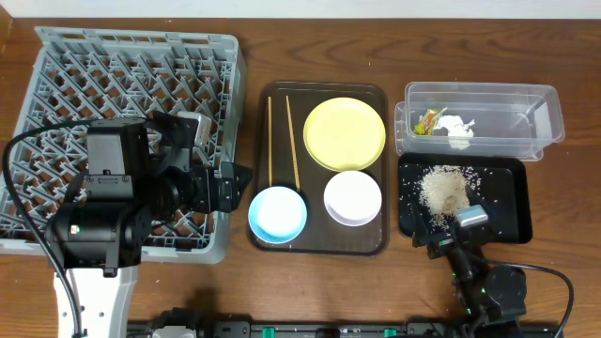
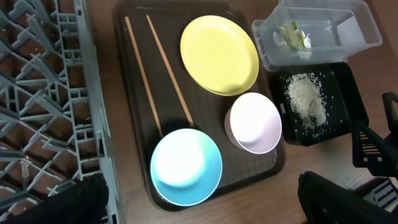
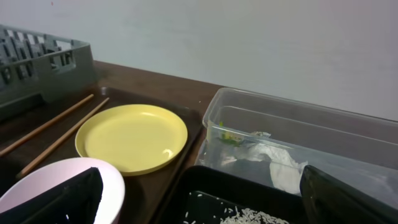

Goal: Sort waste into correct bins and load items into the dishwasher

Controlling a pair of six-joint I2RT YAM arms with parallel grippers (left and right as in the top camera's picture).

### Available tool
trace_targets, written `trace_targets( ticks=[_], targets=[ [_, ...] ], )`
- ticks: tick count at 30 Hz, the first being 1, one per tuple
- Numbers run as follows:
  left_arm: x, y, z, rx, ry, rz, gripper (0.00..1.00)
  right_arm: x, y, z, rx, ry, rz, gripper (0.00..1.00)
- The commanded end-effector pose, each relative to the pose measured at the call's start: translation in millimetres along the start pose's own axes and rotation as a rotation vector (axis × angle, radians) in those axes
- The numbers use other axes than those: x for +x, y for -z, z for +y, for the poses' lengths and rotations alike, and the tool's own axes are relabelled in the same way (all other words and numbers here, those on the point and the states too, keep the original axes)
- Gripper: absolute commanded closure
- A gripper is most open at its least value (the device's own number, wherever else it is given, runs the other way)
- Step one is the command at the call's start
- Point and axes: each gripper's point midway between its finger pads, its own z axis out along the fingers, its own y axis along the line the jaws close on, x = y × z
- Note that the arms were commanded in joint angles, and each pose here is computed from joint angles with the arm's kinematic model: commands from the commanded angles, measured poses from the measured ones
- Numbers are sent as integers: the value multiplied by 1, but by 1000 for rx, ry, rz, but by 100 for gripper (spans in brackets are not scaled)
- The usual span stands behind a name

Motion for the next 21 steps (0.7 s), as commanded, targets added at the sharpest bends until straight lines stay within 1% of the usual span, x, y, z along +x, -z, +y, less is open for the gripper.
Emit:
trace_targets(
  ticks=[1, 2, 5, 6, 7, 9, 10, 14, 18, 21],
  targets=[
    [-6, 3, -7, 30, 21, -20, 2, 0, 0, -1, 3, 9, -3, 1],
    [-7, 3, -9, 41, 34, -23, 2, 0, 0, -1, 3, 9, -3, 1],
    [-27, 2, -10, 50, -2, -95, 2, 0, 0, -1, 3, 9, -3, 1],
    [-34, 0, -8, 47, 8, -111, 2, 0, 0, -1, 3, 9, -3, 1],
    [-38, -4, -1, 20, 67, -119, 2, 0, 0, -1, 3, 9, -3, 1],
    [-40, -14, 26, -104, 251, -109, 2, 0, 0, -1, 3, 9, -3, 1],
    [-37, -25, 38, -172, 283, -81, 2, 0, 0, -1, 3, 9, -3, 1],
    [-26, -66, 42, -252, 233, 37, 2, 0, 0, -1, 3, 9, -3, 1],
    [-15, -99, 28, -224, 188, 125, 2, 0, 0, -1, 3, 9, -3, 1],
    [-20, -118, 21, -195, 175, 127, 2, 0, 0, -1, 3, 9, -3, 1]
  ],
)
